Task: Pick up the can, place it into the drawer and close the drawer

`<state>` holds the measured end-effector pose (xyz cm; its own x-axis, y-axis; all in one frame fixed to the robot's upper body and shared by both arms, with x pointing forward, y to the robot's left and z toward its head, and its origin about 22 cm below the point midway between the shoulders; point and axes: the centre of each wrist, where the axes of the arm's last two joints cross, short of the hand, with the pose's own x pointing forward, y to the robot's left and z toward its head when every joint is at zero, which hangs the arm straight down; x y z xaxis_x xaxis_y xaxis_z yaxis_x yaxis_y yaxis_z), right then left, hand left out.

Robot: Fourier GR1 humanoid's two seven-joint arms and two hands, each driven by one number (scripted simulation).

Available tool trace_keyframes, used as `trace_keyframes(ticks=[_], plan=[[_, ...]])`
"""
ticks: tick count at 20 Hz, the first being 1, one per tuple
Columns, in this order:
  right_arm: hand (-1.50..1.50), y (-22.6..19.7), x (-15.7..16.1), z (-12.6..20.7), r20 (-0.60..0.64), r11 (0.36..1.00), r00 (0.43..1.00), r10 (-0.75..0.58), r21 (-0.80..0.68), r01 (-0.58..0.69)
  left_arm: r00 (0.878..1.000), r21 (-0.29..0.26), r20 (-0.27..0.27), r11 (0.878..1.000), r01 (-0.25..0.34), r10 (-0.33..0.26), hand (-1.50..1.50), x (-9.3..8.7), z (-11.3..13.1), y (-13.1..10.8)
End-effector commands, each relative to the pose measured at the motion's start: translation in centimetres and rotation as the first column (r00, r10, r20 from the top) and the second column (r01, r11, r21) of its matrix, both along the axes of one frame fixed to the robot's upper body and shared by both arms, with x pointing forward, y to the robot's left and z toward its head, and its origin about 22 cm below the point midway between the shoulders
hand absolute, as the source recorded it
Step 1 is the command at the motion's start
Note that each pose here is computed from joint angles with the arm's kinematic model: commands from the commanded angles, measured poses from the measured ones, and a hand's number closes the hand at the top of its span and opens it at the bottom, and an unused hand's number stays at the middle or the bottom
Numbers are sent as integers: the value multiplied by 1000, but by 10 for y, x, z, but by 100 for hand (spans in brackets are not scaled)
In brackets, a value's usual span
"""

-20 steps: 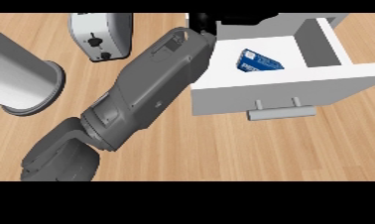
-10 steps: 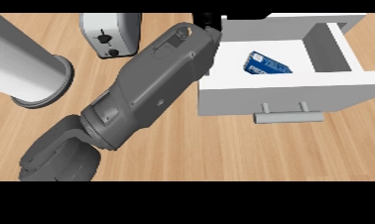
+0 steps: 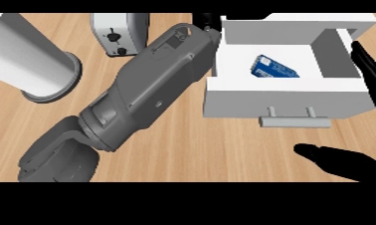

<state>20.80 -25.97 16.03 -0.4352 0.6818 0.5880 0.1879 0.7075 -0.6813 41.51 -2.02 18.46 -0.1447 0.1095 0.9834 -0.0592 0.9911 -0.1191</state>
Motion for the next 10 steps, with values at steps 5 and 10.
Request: trace_keyframes(ticks=[5,10], plan=[[-150,38,66,-25,-1,973,1000,-3,-231,3,1000,18,-14,1000,-8,9,-150,3,5,14],[-150,48,100,-36,-44,934,999,12,-357,-27,999,24,-20,999,-33,33,-150,12,4,48]])
